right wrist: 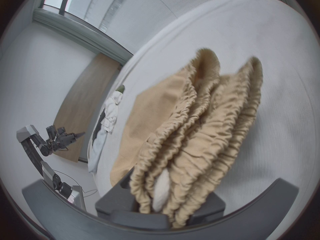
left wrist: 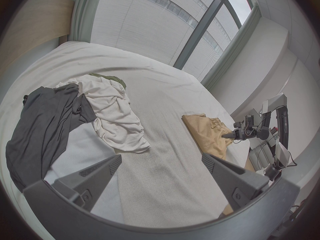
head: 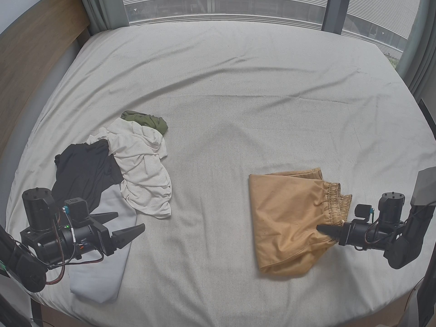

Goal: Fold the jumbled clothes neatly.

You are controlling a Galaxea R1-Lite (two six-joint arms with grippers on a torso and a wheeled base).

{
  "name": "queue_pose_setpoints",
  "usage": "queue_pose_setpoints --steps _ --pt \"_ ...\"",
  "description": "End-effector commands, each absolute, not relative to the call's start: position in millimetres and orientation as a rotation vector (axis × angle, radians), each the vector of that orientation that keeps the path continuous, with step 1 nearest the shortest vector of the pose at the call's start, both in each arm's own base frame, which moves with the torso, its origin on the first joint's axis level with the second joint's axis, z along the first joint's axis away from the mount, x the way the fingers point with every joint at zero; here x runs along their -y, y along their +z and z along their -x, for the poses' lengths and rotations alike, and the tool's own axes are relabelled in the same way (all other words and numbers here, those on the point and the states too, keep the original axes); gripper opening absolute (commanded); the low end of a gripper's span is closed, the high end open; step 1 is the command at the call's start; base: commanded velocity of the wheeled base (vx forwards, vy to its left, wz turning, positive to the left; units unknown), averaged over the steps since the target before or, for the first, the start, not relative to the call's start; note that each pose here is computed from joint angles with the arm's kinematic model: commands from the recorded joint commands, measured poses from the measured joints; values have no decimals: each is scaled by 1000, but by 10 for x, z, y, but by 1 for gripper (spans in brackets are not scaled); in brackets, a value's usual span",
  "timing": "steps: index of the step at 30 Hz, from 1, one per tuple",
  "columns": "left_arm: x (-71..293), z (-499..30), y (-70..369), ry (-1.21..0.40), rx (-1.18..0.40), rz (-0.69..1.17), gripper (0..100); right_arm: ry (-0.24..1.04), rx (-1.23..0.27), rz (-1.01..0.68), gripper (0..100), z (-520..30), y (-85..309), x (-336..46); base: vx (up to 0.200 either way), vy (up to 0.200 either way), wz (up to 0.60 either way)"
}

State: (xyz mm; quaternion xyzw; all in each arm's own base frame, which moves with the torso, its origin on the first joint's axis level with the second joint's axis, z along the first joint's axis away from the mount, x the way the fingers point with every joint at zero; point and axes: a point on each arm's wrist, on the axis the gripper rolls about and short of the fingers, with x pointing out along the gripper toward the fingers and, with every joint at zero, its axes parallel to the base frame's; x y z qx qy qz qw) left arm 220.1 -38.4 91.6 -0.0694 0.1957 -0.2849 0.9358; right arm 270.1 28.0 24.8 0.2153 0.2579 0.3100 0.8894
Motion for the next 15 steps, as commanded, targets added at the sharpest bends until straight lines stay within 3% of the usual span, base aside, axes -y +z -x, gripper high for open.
queue_pose_setpoints --steps 1,15 --pt "384 -2215 872 -580 -411 144 100 690 -497 -469 0 -2636 349 -374 0 0 0" --pt "380 -2189 849 -578 -392 141 100 834 -380 -488 0 -2545 771 -699 0 0 0"
